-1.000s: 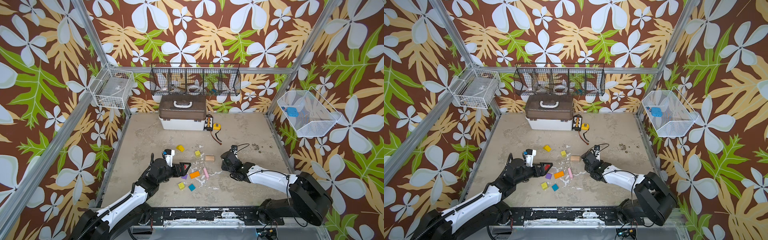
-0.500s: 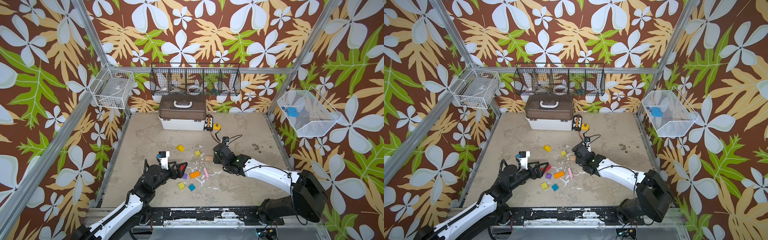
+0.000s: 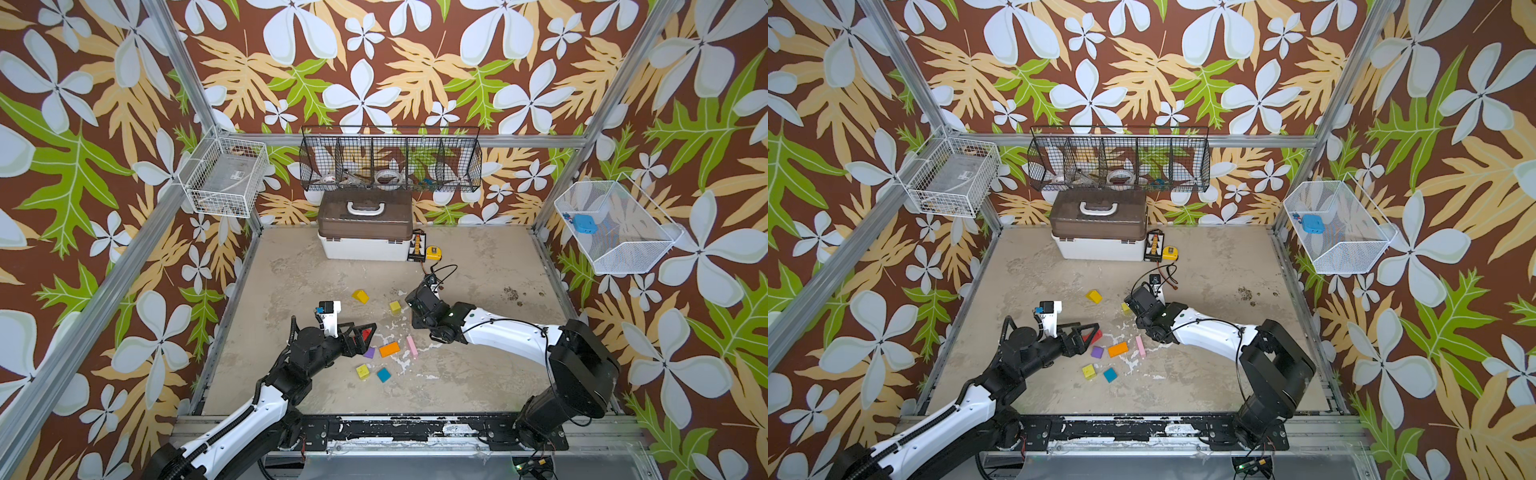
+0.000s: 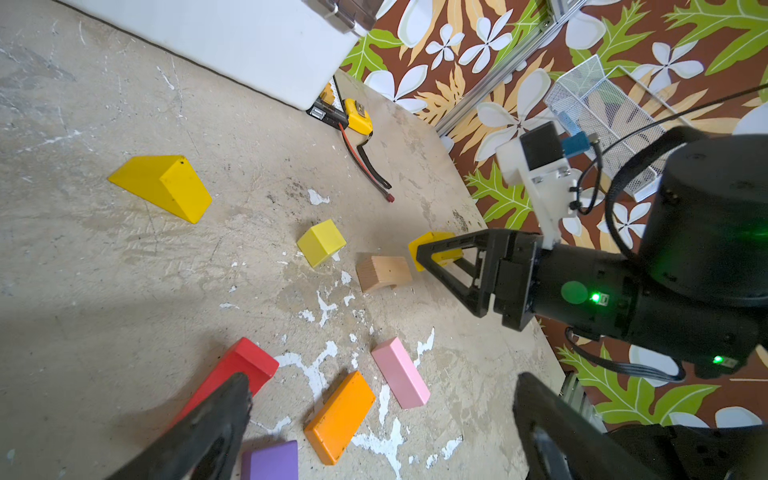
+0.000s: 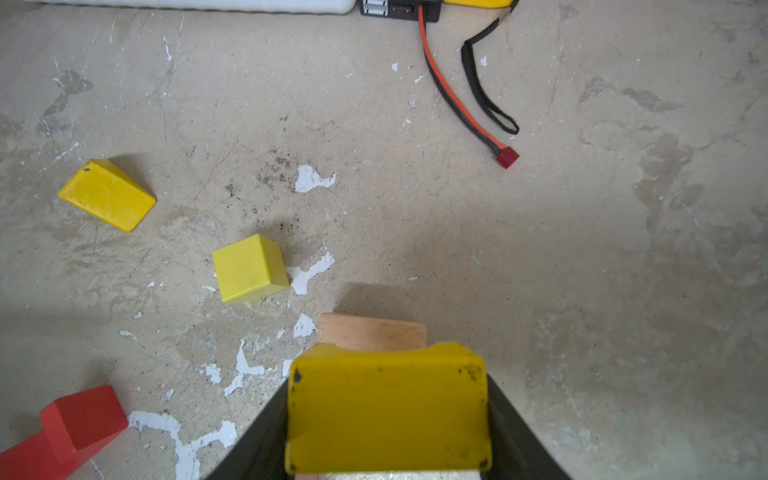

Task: Build the wood block tower
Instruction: 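Lift the yellow block toward the wood block while the left gripper reaches inward, then lower the held yellow block onto the wood block with the right gripper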

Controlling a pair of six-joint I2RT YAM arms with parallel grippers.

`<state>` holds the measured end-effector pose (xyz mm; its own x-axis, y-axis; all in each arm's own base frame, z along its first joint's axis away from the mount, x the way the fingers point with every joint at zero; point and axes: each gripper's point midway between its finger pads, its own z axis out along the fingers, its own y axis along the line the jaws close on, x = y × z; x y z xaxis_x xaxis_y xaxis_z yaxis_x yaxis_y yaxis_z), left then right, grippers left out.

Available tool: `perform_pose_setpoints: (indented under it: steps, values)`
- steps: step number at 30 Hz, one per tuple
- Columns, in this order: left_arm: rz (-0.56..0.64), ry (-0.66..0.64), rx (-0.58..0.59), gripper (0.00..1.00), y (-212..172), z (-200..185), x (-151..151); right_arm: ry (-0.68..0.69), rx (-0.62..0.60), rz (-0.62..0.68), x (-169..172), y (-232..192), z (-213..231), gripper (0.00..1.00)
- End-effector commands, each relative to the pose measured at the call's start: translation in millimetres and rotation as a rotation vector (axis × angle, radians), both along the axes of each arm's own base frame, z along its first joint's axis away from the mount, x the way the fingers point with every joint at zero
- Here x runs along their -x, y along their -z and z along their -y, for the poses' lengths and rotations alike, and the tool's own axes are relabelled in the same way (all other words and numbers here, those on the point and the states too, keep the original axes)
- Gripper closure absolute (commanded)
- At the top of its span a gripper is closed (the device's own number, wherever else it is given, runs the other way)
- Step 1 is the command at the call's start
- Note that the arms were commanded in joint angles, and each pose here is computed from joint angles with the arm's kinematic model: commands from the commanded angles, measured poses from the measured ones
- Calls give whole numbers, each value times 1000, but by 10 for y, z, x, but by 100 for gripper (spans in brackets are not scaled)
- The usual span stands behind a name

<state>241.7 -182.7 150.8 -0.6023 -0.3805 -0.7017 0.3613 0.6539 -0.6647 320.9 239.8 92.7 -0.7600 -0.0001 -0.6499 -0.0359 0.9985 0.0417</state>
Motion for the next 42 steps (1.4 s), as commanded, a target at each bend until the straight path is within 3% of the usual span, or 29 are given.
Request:
perform_pose_setpoints:
  steps: [1,26,35,42]
  values:
    - [15,-9,9,0,-47,-12,-8,-6,19,-15,-9,66,-14,58]
    - [16,-14,11,0,-45,-22,-6,10,6,-22,-104,290,-132,54]
    - [10,-10,11,0,-29,-13,-8,41,7,-16,-87,304,-62,49]
    - [2,-7,9,0,-14,-1,-17,36,9,-22,-77,355,-78,38]
